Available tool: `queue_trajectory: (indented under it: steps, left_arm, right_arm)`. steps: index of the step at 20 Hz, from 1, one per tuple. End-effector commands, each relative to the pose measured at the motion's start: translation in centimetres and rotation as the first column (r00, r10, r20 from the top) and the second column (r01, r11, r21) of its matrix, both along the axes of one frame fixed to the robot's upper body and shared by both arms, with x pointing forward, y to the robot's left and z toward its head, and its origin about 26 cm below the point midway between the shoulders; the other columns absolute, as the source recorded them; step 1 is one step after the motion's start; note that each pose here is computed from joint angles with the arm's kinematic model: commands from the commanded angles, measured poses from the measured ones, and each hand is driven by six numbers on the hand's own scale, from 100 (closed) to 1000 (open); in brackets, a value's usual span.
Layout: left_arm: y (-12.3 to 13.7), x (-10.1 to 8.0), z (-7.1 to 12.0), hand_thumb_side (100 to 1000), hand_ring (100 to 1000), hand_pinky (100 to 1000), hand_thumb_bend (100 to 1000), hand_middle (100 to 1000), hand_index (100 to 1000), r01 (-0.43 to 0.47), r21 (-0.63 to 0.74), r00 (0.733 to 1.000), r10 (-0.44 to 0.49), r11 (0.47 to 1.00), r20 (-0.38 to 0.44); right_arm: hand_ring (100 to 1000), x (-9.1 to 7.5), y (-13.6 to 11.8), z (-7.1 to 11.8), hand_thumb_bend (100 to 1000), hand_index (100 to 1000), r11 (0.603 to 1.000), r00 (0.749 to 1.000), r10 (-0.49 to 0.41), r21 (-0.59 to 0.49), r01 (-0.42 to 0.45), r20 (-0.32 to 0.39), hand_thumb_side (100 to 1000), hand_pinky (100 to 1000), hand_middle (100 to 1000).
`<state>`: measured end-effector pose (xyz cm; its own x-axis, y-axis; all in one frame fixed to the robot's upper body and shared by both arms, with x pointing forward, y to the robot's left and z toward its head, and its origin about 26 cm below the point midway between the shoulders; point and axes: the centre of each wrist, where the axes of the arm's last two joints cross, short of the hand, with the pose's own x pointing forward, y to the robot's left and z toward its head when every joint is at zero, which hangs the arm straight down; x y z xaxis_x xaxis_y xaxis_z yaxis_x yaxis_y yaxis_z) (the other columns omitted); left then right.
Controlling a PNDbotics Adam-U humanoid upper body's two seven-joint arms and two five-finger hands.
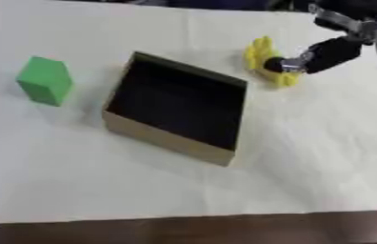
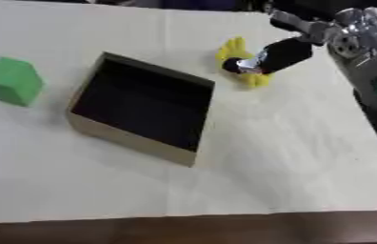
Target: Pick up objects on the table and place them in the box.
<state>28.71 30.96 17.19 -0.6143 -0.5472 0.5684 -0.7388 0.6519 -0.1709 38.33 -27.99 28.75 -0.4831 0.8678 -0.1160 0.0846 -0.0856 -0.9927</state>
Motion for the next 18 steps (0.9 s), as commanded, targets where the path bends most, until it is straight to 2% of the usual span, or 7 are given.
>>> queue_trajectory:
  steps: [1, 7, 11, 18]
  left_arm:
    - [-0.1, -0.1, 0.7, 1000, 505, 442, 332, 517, 710, 0.007, 0.020, 1.000, -0.008, 1.000, 0.021]
    - [-0.1, -0.1, 0.7, 1000, 505, 442, 333, 516, 710, 0.009, 0.018, 1.000, -0.009, 1.000, 0.020]
    - [-0.2, -0.1, 0.7, 1000, 505, 441, 332, 516, 710, 0.010, 0.018, 1.000, -0.010, 1.000, 0.019]
    - [-0.2, -0.1, 0.7, 1000, 506, 441, 332, 516, 709, 0.012, 0.016, 1.000, -0.012, 1.000, 0.017]
  right_arm:
    - [990, 0.3, -1.1, 0.4, 582, 950, 0.998, 0.997, -0.061, -0.029, 0.062, 0.041, 750, 979, 922]
    - [990, 1.3, -1.9, -1.1, 607, 944, 0.990, 0.989, -0.131, -0.048, 0.135, 0.066, 717, 976, 927]
    - [991, 1.8, -2.4, -2.0, 592, 947, 0.985, 0.984, -0.163, -0.040, 0.166, 0.069, 693, 987, 926]
    - [991, 2.5, -2.1, -3.2, 552, 959, 0.986, 0.986, -0.166, -0.020, 0.166, 0.028, 673, 1000, 925]
